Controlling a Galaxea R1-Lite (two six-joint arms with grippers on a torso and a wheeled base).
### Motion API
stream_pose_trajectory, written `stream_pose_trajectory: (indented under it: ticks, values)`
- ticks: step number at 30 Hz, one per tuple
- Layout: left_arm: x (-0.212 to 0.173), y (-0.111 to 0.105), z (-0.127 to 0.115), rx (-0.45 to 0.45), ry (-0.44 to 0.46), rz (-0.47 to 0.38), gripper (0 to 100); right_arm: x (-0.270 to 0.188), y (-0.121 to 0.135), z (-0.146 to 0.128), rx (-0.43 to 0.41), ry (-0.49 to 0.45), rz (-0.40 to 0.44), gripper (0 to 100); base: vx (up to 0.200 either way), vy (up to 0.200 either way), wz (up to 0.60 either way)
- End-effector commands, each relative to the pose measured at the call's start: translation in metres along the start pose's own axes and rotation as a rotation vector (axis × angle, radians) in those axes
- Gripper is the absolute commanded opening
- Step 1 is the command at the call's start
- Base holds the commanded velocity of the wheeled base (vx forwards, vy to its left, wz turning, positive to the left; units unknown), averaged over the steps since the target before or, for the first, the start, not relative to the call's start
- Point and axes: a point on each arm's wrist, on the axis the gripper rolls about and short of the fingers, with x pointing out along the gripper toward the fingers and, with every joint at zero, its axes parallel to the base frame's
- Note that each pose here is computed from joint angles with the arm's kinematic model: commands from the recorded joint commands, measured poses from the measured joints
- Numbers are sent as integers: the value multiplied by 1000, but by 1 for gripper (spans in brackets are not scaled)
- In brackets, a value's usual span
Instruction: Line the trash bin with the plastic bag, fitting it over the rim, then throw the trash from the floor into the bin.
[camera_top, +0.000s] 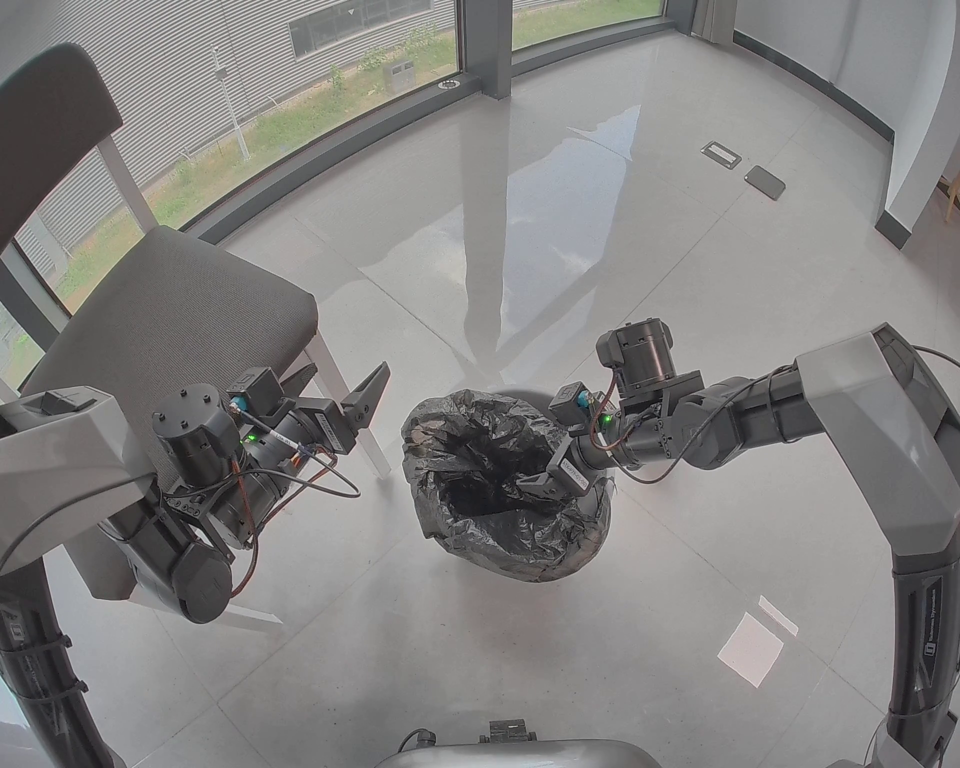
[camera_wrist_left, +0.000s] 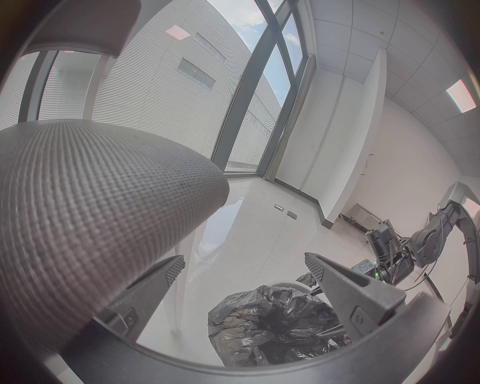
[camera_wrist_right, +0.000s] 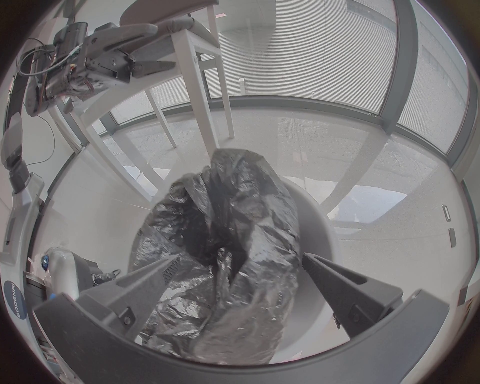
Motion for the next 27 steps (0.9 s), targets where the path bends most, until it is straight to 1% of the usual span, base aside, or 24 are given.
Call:
stream_pose_trajectory:
  ticks: [1, 3, 5, 11, 14, 17, 18, 19, 25, 27]
  values:
    - [0, 2, -1, -1, 2, 5, 100, 7, 1, -4, 1, 14, -3, 0, 0, 0, 0]
    - [0, 2, -2, 0, 5, 6, 100, 7, 0, -4, -2, 34, -35, 0, 0, 0, 0]
    - [1, 2, -3, 0, 6, 4, 100, 7, 0, -4, -8, 38, -45, 0, 0, 0, 0]
    - [0, 1, -3, -1, 5, 1, 100, 3, -1, 0, -31, 30, -53, 0, 0, 0, 0]
    - [0, 1, -2, 0, -2, 1, 100, -5, -5, 6, -44, 12, -70, 0, 0, 0, 0]
    - [-2, 1, -2, 0, 3, 4, 100, -13, -18, 12, -50, -12, -103, 0, 0, 0, 0]
    - [-2, 1, -2, 0, 3, 4, 100, -13, -18, 12, -50, -12, -103, 0, 0, 0, 0]
    - [-3, 1, -2, 0, 4, 4, 100, -19, -30, 14, -49, -21, -130, 0, 0, 0, 0]
    - [-6, 1, -1, -1, 8, 6, 100, -26, -52, 15, -48, -21, -169, 0, 0, 0, 0]
    - [-7, 2, -2, -1, 13, 9, 100, -27, -63, 15, -41, -19, -188, 0, 0, 0, 0]
